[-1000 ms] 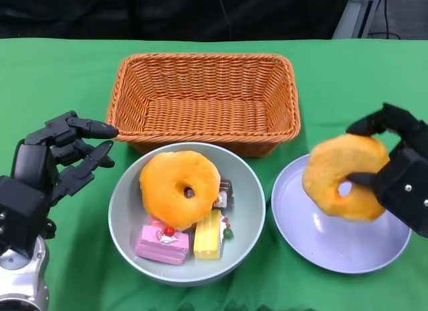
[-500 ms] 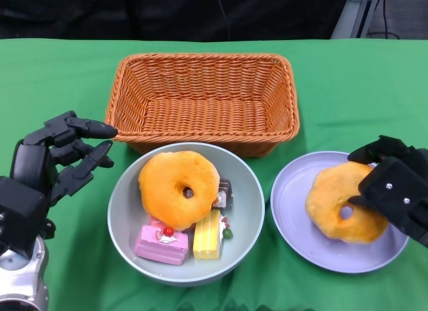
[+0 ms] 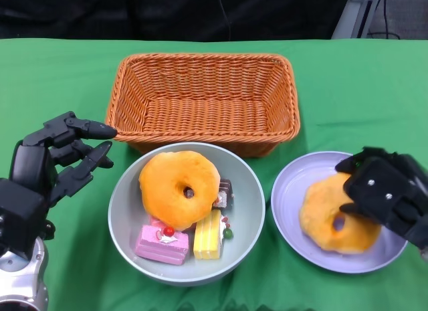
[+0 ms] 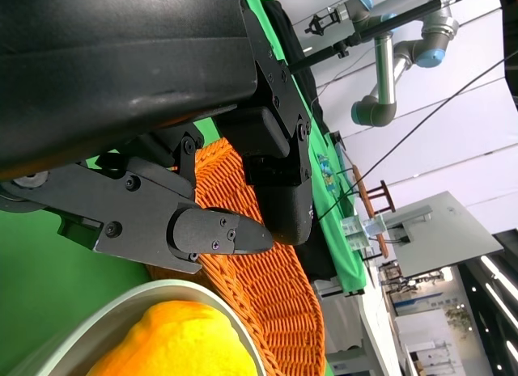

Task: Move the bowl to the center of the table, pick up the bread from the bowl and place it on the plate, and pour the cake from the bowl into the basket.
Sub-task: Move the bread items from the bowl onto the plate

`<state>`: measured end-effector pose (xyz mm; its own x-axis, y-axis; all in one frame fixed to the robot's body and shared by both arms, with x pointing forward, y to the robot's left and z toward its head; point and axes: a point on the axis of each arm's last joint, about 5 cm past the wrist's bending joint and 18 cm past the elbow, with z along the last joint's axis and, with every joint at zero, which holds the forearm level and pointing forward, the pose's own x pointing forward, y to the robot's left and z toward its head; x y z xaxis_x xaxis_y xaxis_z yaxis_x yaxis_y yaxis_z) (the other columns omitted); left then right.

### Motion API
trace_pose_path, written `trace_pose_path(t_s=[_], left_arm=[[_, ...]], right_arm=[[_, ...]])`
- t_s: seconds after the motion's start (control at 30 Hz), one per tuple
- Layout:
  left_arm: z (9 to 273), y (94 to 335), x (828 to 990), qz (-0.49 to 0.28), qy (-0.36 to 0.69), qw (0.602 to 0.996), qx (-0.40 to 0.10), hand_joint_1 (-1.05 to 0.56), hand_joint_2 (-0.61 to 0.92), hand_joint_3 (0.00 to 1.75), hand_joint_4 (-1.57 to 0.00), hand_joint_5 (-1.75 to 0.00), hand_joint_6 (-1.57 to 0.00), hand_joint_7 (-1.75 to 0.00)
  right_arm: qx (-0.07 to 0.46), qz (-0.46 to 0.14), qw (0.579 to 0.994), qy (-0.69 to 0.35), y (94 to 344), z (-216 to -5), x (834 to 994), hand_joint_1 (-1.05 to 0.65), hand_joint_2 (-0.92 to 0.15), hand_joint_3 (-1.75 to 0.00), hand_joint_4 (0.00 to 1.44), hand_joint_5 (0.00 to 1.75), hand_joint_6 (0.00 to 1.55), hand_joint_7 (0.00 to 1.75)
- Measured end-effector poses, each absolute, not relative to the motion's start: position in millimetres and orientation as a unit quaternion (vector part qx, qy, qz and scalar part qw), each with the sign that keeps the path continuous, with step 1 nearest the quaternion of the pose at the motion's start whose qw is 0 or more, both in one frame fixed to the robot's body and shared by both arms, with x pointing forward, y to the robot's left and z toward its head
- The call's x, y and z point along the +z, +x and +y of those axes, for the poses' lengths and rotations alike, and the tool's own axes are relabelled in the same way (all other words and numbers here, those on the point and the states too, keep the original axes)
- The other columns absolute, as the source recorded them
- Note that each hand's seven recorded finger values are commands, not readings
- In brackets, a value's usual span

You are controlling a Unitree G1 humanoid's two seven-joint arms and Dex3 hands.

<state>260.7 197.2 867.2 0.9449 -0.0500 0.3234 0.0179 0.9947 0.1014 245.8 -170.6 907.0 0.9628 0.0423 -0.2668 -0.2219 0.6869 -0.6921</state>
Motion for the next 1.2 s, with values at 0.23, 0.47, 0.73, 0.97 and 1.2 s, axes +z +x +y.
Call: trace_pose_path(t_s=[0.23,0.47,0.73,0.97,1.2], left_arm=[[197,261,867.1,-0.165,0.049,0.985,-0.017,-0.27,0.92,0.24,-0.86,-1.19,-0.83,-0.84],[197,261,867.1,-0.165,0.049,0.985,-0.018,-0.26,0.92,0.24,-0.86,-1.20,-0.84,-0.84],[197,261,867.0,-0.165,0.049,0.985,-0.019,-0.27,0.92,0.24,-0.84,-1.22,-0.84,-0.85],[197,261,867.0,-0.165,0.050,0.985,-0.020,-0.27,0.92,0.25,-0.84,-1.23,-0.84,-0.85],[196,261,866.9,-0.165,0.050,0.985,-0.021,-0.28,0.92,0.24,-0.84,-1.23,-0.84,-0.85]], right_arm=[[0.076,0.091,0.880,-0.460,243,-170,923.2,-0.34,-0.91,0.00,0.41,0.07,0.39,0.00],[0.095,0.093,0.865,-0.484,237,-169,934.3,-0.45,-0.92,-0.01,0.25,0.00,0.32,0.00],[0.110,0.077,0.858,-0.496,232,-168,946.6,-0.53,-0.92,-0.01,0.22,0.00,0.31,0.00],[0.118,0.021,0.861,-0.494,220,-166,950.2,-0.54,-0.89,0.00,0.40,0.08,0.41,0.04],[0.144,-0.143,0.844,-0.496,204,-152,961.5,-0.56,-0.84,0.00,0.53,0.10,0.53,0.04]])
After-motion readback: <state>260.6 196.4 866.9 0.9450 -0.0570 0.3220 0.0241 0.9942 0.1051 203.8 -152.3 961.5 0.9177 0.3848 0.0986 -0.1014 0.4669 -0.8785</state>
